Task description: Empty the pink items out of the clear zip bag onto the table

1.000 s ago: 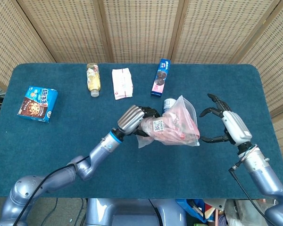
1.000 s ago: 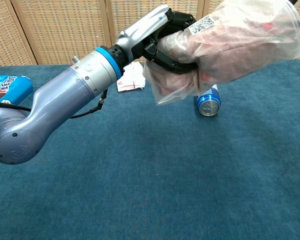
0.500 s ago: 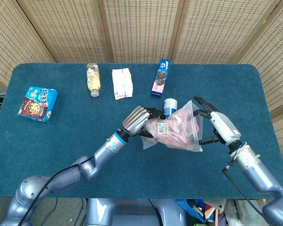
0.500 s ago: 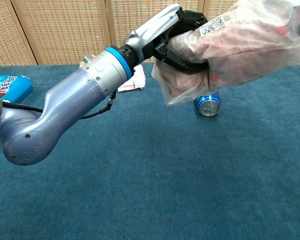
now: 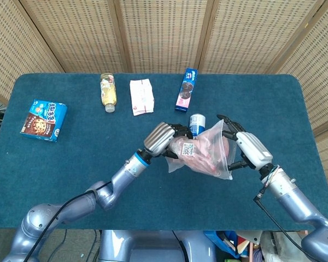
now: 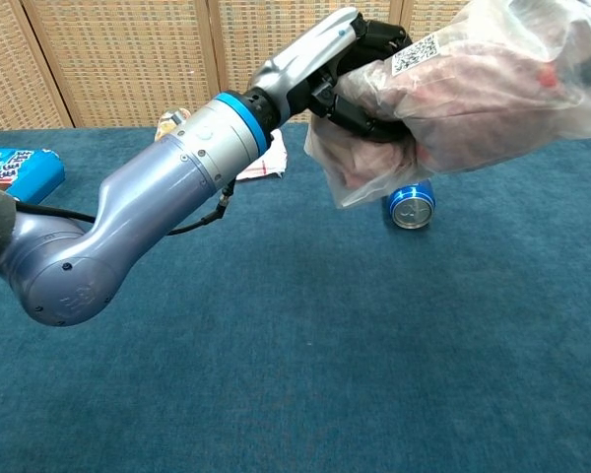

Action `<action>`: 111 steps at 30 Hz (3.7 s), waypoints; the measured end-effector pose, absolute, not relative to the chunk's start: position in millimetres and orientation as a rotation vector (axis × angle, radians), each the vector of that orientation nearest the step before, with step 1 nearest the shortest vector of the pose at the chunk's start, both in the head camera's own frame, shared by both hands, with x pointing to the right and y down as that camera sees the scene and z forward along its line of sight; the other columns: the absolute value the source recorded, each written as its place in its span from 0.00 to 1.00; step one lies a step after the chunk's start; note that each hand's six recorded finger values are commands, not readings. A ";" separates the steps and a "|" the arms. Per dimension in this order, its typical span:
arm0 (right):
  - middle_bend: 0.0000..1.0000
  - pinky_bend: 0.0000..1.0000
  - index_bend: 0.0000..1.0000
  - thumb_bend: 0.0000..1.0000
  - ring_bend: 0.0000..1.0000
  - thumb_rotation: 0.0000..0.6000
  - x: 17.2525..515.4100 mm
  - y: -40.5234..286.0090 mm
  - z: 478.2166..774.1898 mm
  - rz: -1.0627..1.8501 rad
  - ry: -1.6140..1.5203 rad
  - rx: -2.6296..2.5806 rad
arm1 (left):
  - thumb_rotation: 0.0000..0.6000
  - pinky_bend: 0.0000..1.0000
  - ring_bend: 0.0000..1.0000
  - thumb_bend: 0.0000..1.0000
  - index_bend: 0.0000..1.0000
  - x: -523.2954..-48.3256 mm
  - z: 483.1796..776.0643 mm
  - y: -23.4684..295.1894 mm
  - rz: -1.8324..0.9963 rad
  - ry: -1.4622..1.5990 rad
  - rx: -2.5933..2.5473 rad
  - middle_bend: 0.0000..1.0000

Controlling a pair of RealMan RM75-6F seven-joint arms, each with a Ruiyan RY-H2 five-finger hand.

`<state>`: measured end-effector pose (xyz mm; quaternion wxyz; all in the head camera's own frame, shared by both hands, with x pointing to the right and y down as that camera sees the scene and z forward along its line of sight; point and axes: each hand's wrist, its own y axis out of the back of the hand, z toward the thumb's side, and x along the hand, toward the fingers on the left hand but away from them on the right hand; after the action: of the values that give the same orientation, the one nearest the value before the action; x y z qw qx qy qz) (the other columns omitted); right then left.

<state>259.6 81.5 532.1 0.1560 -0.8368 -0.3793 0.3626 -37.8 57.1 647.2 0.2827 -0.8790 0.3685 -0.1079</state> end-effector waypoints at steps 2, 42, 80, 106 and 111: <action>0.00 0.00 0.55 0.35 0.00 1.00 258.7 81.8 532.4 1.033 -1.087 -2.402 | 1.00 0.63 0.50 0.62 0.63 -38.2 647.1 56.4 -0.290 0.993 -2.354 0.53; 0.00 0.00 0.77 0.64 0.00 1.00 251.5 83.4 518.8 0.929 -1.115 -2.366 | 1.00 0.09 0.00 0.47 0.11 -61.0 655.5 55.6 -0.458 0.893 -2.331 0.00; 0.00 0.00 0.77 0.64 0.00 1.00 246.1 88.9 499.3 0.876 -0.987 -2.311 | 1.00 0.00 0.00 0.20 0.01 -186.1 668.1 28.7 -0.885 0.732 -2.257 0.00; 0.00 0.00 0.77 0.64 0.00 1.00 208.6 61.2 437.3 0.840 -0.945 -2.258 | 1.00 0.00 0.00 0.21 0.02 -166.8 703.3 66.7 -0.965 0.480 -2.268 0.00; 0.00 0.00 0.77 0.64 0.00 1.00 198.6 61.6 434.6 0.830 -0.902 -2.264 | 1.00 0.00 0.00 0.21 0.02 -163.0 705.2 72.1 -0.936 0.487 -2.283 0.00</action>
<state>198.6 61.6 434.6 0.2799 -0.8442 -0.3366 0.3094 -163.0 72.1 705.2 0.3081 -0.8635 0.1843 -0.3541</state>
